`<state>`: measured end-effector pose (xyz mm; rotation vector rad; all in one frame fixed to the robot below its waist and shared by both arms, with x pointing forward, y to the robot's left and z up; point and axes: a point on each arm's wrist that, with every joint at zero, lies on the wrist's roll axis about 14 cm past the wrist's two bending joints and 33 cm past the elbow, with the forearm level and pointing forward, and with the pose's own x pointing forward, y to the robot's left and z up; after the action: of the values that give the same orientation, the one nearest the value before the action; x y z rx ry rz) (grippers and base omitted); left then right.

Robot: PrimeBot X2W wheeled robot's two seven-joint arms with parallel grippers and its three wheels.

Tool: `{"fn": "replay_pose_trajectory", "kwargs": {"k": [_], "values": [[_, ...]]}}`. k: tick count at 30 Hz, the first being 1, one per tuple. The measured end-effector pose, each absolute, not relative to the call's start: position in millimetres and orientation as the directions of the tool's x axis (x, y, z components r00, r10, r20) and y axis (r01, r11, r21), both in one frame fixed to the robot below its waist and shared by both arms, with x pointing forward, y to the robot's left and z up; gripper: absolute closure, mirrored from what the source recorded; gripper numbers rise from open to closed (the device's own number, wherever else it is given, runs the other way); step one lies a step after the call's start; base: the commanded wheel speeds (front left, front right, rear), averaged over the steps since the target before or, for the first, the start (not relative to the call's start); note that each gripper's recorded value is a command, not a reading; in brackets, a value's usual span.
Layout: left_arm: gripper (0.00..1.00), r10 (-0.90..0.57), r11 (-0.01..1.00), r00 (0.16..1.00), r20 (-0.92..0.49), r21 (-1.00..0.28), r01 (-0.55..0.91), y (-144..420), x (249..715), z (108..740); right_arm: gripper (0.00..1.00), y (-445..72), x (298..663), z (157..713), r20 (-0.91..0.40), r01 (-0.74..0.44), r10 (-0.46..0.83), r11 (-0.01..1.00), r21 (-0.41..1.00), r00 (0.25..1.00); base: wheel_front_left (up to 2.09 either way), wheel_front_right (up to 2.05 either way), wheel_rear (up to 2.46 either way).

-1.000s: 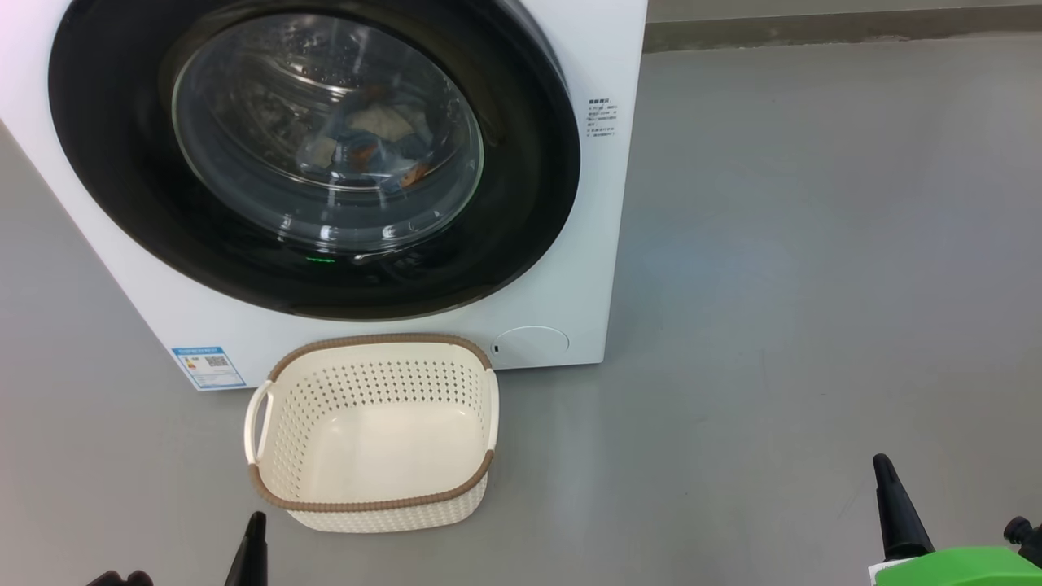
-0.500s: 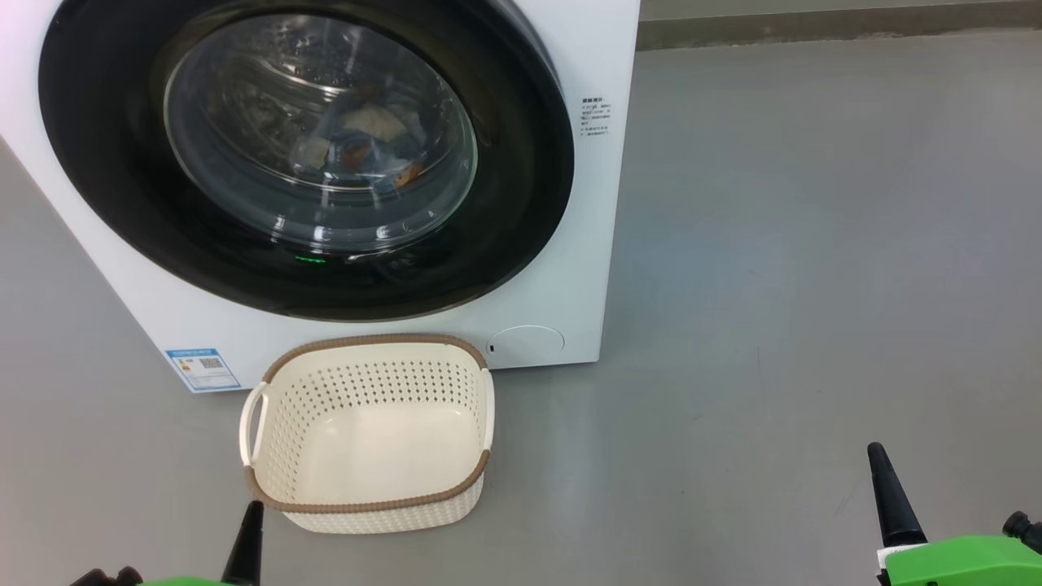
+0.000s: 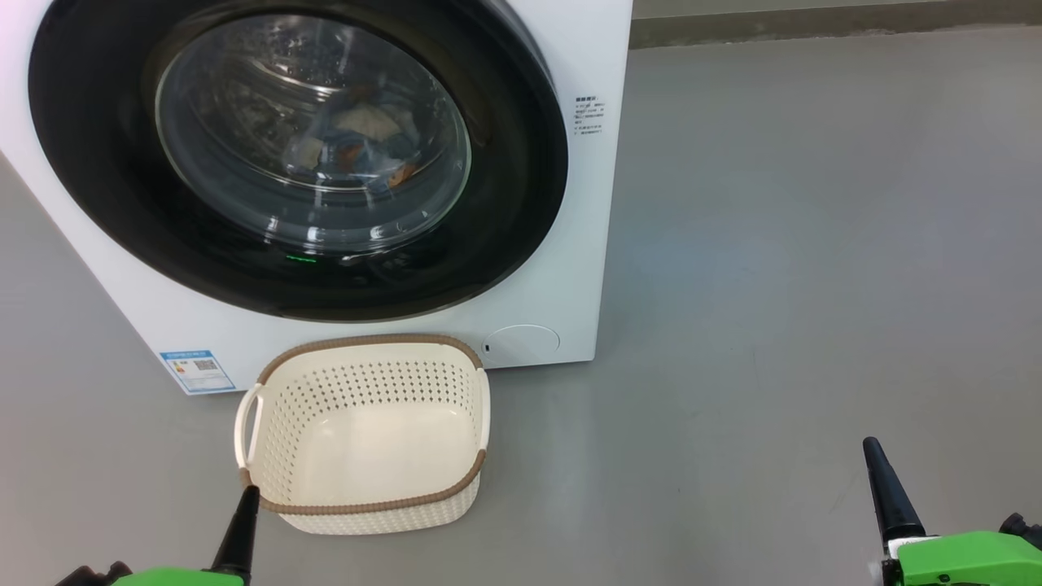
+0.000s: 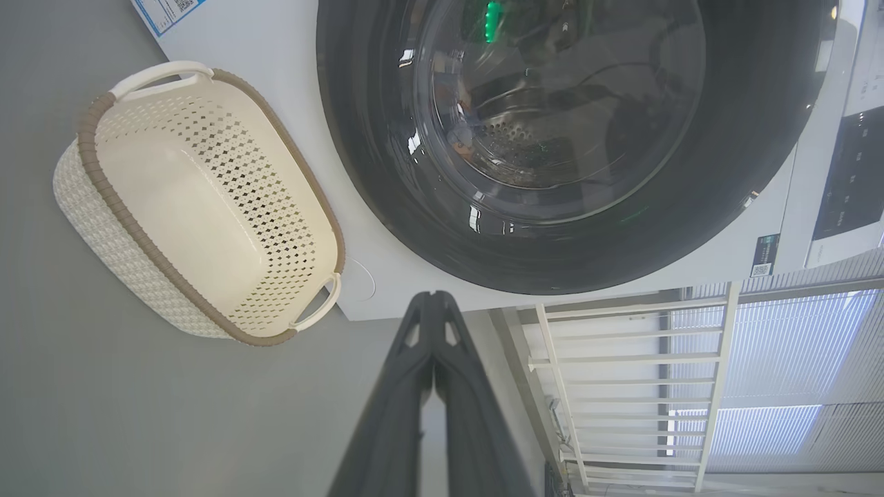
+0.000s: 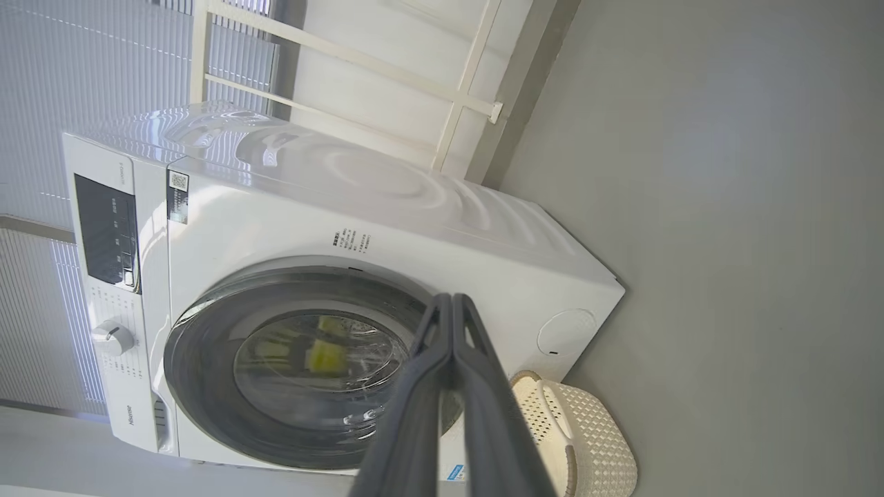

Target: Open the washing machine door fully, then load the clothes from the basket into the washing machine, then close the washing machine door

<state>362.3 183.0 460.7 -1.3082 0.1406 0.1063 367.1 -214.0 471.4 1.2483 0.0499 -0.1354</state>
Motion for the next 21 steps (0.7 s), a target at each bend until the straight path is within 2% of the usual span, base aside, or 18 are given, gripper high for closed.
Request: {"fn": "replay_pose_trajectory", "kwargs": {"k": [21], "values": [[1.0, -0.022, 0.048, 0.994, -0.108, -0.993, -0.106, 184.6, 372.6, 474.0, 1.0, -208.7, 371.7, 477.0, -0.094, 0.096, -0.043, 0.061, 0.993, 0.995, 0.0, 0.0, 0.0]]}}
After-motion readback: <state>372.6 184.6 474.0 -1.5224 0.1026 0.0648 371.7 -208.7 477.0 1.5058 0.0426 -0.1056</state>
